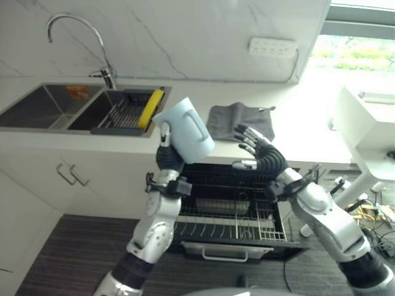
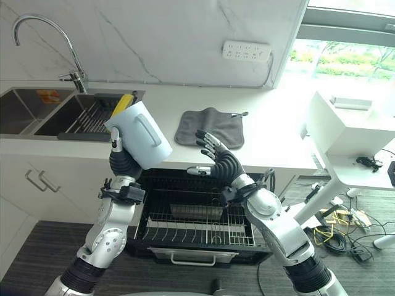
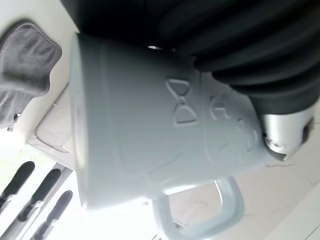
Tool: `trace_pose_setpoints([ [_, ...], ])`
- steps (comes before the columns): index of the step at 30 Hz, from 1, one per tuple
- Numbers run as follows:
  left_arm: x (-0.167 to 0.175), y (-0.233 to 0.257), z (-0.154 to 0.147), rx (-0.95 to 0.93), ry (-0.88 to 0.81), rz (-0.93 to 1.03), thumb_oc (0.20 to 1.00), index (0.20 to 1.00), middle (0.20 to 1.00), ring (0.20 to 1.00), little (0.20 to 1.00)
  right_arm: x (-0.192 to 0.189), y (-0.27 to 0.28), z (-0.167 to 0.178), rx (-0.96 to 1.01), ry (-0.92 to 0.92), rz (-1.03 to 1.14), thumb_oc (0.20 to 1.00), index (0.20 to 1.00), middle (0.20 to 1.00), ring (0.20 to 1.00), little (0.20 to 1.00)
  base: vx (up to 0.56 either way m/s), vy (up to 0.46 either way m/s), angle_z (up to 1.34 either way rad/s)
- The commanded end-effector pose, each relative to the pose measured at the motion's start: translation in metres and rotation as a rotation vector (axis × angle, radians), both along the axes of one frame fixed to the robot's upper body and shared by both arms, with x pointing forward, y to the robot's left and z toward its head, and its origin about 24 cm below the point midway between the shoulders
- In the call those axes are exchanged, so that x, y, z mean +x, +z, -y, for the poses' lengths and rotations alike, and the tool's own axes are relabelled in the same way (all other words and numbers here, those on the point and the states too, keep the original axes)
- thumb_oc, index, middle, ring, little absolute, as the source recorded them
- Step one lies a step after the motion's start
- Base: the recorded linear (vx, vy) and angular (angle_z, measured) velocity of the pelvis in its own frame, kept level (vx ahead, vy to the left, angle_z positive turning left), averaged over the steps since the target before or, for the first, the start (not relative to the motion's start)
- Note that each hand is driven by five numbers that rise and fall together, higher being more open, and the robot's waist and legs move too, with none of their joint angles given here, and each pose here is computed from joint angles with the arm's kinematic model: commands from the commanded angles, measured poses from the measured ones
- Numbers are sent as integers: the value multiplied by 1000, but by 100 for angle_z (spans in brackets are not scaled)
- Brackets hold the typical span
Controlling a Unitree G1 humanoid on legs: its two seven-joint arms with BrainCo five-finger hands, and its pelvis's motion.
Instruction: Place the dishes in the dishwasher.
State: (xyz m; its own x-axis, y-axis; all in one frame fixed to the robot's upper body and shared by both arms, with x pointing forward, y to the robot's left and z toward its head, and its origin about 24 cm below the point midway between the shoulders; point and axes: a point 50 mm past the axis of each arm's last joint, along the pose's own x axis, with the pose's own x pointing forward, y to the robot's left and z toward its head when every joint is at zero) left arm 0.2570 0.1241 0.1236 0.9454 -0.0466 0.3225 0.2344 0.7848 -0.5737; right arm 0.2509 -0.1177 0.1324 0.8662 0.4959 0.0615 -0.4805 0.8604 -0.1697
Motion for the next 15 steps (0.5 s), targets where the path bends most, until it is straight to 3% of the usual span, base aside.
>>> trace_pose_setpoints([
  [1, 10, 31, 4, 100, 45, 187, 200, 200, 200, 200, 200, 8, 28, -10, 51, 29, 107, 1000, 1000, 1000, 1000, 1000, 0, 0, 0],
  [15, 19, 40, 6, 273, 296, 217, 200, 200, 200, 200, 200, 19, 40, -27, 86, 8, 120, 1000, 1000, 1000, 1000, 1000, 0, 0, 0],
])
